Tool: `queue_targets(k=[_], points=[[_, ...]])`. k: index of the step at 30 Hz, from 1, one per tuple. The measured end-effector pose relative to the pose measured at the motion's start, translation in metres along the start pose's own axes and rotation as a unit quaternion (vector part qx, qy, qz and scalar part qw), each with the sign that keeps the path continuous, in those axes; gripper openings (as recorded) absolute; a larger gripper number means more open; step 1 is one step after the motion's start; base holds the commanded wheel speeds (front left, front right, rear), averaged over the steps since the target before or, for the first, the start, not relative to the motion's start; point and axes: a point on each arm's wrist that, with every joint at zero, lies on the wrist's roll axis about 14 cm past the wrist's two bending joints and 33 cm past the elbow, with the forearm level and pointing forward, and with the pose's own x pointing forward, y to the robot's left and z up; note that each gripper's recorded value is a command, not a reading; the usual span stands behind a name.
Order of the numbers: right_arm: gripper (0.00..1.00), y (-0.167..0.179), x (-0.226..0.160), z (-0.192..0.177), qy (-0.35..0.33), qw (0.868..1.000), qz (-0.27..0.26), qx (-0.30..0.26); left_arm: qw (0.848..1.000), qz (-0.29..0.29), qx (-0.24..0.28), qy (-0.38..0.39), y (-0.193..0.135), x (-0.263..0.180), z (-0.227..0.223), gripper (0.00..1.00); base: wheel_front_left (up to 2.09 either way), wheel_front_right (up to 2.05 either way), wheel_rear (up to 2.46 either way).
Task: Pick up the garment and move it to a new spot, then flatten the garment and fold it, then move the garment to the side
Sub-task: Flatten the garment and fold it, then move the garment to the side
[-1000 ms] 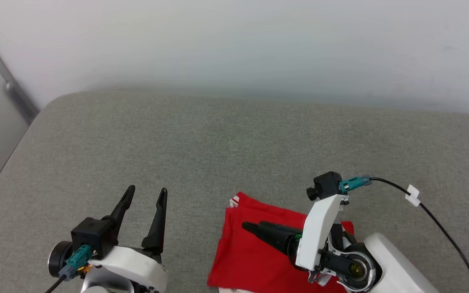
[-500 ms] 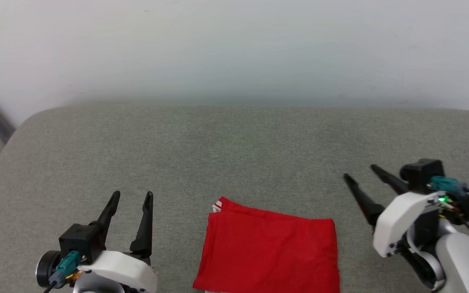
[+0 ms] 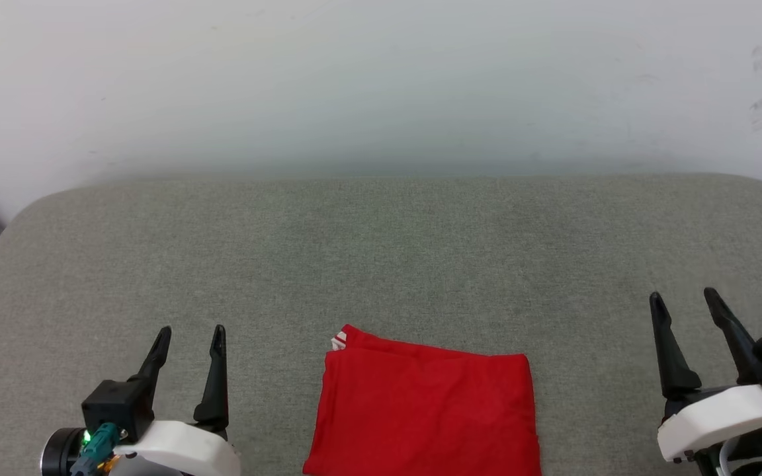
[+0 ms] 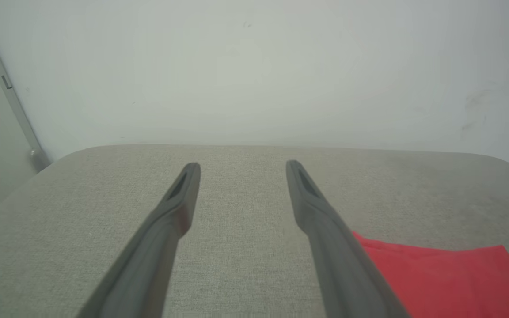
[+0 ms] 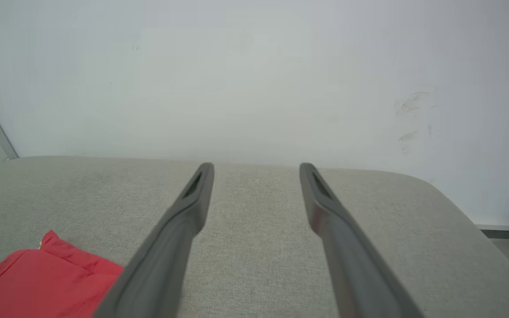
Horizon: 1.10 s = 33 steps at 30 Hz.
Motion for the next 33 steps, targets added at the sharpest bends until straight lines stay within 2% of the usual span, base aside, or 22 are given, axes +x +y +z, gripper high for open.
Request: queue_targets(k=[16,18,21,24,26,30,33], points=[[1.00,0.007,-0.014,-0.023,0.046,0.998,-0.006,0.036,1.000,0.002,-0.001,0.005,0.000,-0.003,-0.008,1.00,0.00,0.00,0.00],[1.00,0.000,-0.018,-0.034,0.075,0.995,-0.018,0.055,1.000,0.003,-0.002,0.003,0.001,-0.002,-0.007,1.00,0.00,0.00,0.00],[1.00,-0.022,-0.031,-0.063,0.150,0.984,-0.048,0.086,1.000,0.006,-0.003,0.000,0.002,-0.001,-0.006,1.00,0.00,0.00,0.00],[1.00,-0.047,-0.047,-0.094,0.245,0.961,-0.067,0.106,1.000,0.009,-0.006,-0.002,0.004,0.000,-0.005,1.00,0.00,0.00,0.00],[1.00,-0.047,-0.060,-0.116,0.312,0.938,-0.066,0.139,1.000,0.012,-0.003,-0.003,0.006,0.000,-0.005,1.00,0.00,0.00,0.00],[1.00,-0.039,-0.077,-0.144,0.398,0.893,-0.061,0.203,1.000,0.014,-0.003,-0.003,0.008,0.002,-0.006,1.00,0.00,0.00,0.00],[1.00,-0.008,-0.082,-0.158,0.443,0.853,-0.032,0.274,1.000,0.014,-0.004,-0.005,0.009,0.004,-0.006,1.00,0.00,0.00,0.00]])
